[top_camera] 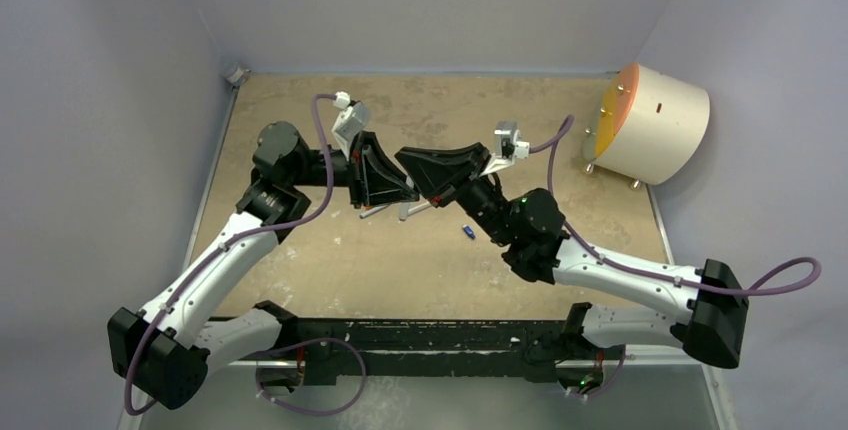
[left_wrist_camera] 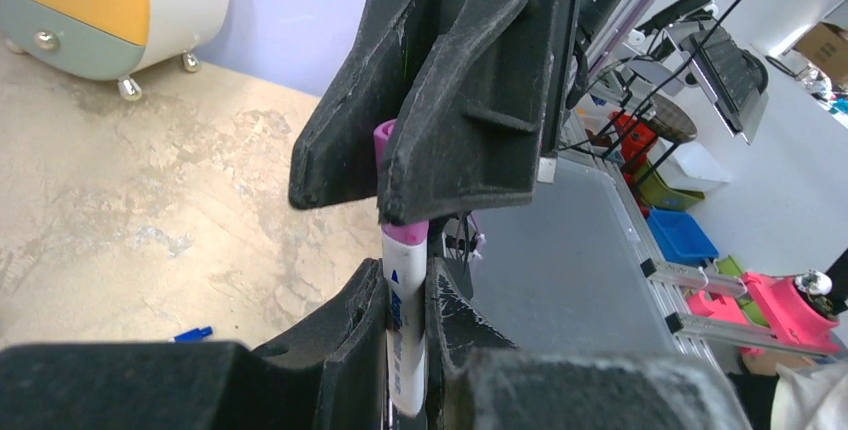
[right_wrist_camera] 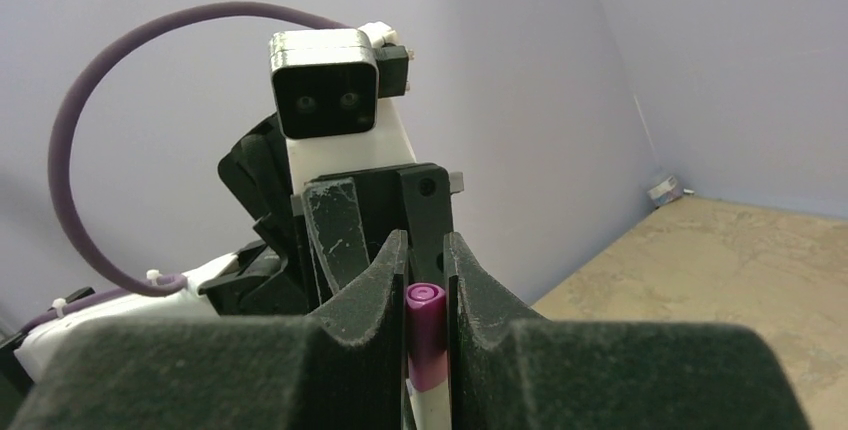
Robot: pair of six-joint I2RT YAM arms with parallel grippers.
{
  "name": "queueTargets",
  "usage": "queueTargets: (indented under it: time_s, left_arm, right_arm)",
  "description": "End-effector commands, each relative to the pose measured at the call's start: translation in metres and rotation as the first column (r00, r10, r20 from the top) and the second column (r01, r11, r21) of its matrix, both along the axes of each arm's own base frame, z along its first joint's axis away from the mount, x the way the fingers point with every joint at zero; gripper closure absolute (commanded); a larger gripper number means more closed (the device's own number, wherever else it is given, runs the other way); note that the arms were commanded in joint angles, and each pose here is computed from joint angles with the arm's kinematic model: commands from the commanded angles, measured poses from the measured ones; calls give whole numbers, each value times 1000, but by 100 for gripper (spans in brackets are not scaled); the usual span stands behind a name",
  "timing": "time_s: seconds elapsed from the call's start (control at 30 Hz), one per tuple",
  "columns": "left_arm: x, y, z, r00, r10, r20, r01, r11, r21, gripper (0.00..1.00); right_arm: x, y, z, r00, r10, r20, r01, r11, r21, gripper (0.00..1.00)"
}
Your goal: Insert the pens into the pen caps
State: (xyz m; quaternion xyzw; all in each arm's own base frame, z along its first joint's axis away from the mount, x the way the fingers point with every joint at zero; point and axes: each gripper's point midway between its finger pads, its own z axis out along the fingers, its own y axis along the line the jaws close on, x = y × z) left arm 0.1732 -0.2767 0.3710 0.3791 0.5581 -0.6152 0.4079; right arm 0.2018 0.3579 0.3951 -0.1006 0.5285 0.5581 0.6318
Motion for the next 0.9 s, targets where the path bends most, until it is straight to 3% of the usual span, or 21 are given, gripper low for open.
queueTargets:
  time_s: [0.0, 0.37, 0.4, 0.5, 0.6, 0.87]
  left_arm:
    - [20, 44, 151, 837, 380, 393, -214, 889, -404, 100]
    - [24, 35, 126, 885, 299, 357, -173, 923, -345, 100]
    - [23, 34, 122, 889, 288, 355, -167, 928, -334, 100]
    - [21, 27, 105, 909, 240, 342, -146, 949, -278, 100]
    - [23, 23, 92, 913, 239, 330, -160, 955, -250, 100]
    - [33, 26, 74, 909, 300, 289, -234, 942, -243, 100]
  right_arm:
    - [-55, 17, -205, 936, 124, -331, -284, 820, -498, 100]
    - [-59, 17, -159, 953, 183, -243, -274, 863, -424, 100]
    - [-58, 18, -152, 955, 188, -230, -271, 869, -414, 97]
    - [-58, 24, -124, 960, 217, -177, -270, 884, -381, 69]
    - [-50, 26, -92, 976, 189, -108, -215, 910, -354, 55]
    - [-41, 9, -42, 993, 120, -7, -117, 949, -293, 45]
